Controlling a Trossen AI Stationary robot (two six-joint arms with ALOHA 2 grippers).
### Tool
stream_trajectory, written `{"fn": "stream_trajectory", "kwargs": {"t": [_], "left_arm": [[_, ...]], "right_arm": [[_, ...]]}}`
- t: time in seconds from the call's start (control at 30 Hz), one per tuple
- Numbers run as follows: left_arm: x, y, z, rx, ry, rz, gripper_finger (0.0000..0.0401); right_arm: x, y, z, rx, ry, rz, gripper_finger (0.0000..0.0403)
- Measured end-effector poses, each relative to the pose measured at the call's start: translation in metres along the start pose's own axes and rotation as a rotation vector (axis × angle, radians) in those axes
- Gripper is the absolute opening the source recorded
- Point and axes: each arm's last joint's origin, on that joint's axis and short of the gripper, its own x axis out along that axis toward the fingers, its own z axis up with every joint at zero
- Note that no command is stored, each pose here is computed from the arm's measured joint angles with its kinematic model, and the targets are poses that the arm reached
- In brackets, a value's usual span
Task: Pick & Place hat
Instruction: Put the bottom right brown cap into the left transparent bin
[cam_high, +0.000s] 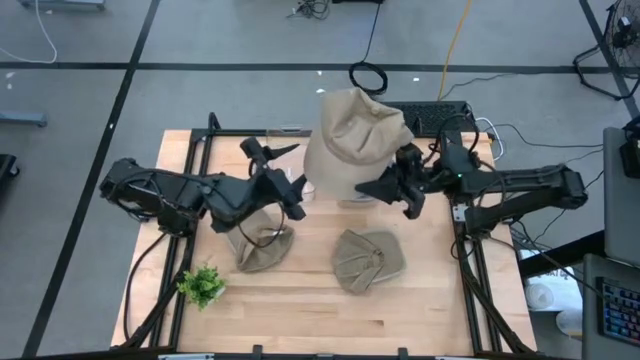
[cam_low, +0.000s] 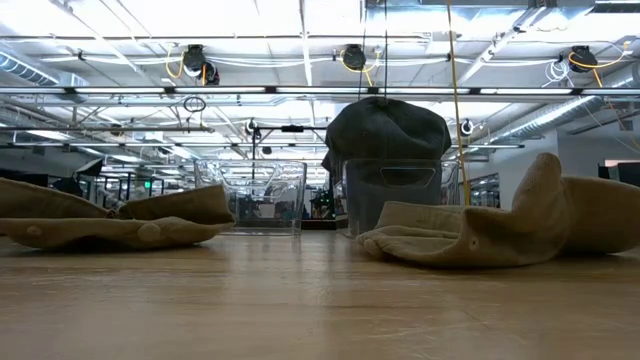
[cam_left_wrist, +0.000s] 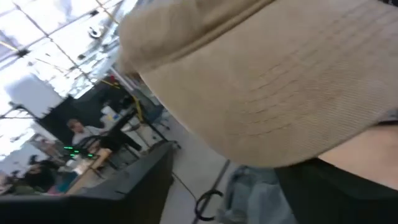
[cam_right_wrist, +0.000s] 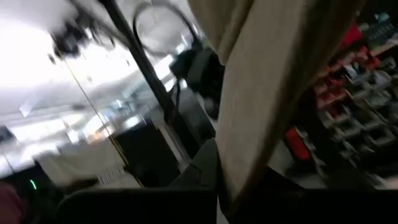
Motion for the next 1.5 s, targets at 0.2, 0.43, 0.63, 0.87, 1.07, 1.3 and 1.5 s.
{"fn": "stream_trajectory", "kwargs": {"t": [0.2, 0.43, 0.63, 0.87, 1.07, 1.3, 1.5], "left_arm": [[-0.004, -0.002, -0.011, -0.035, 0.051, -0.092, 0.0336], [-0.007, -0.008, -0.031, -0.104, 0.176, -0.206, 0.0362], [-0.01, -0.009, -0.029, -0.17, 0.163, -0.342, 0.0355], [-0.01, -0.004, -0.029, -0.21, 0.159, -0.451, 0.0343], [-0.009, 0.003, -0.03, -0.242, 0.167, -0.481, 0.0343], [-0.003, 0.011, -0.035, -0.265, 0.197, -0.505, 0.034], [0.008, 0.013, -0.041, -0.295, 0.239, -0.616, 0.0346]], "right_arm": [[-0.015, 0.004, 0.004, -0.09, 0.079, -0.044, 0.0], [-0.03, 0.013, 0.01, -0.095, 0.101, -0.059, 0.0], [-0.035, 0.001, -0.012, 0.003, 0.329, -0.144, 0.0], [-0.031, -0.009, -0.029, 0.099, 0.506, -0.111, 0.0], [-0.021, -0.012, -0.043, 0.144, 0.571, -0.081, 0.0], [-0.009, -0.01, -0.067, 0.165, 0.656, -0.054, 0.0], [0.009, -0.002, -0.075, 0.146, 0.654, 0.014, 0.0]]}}
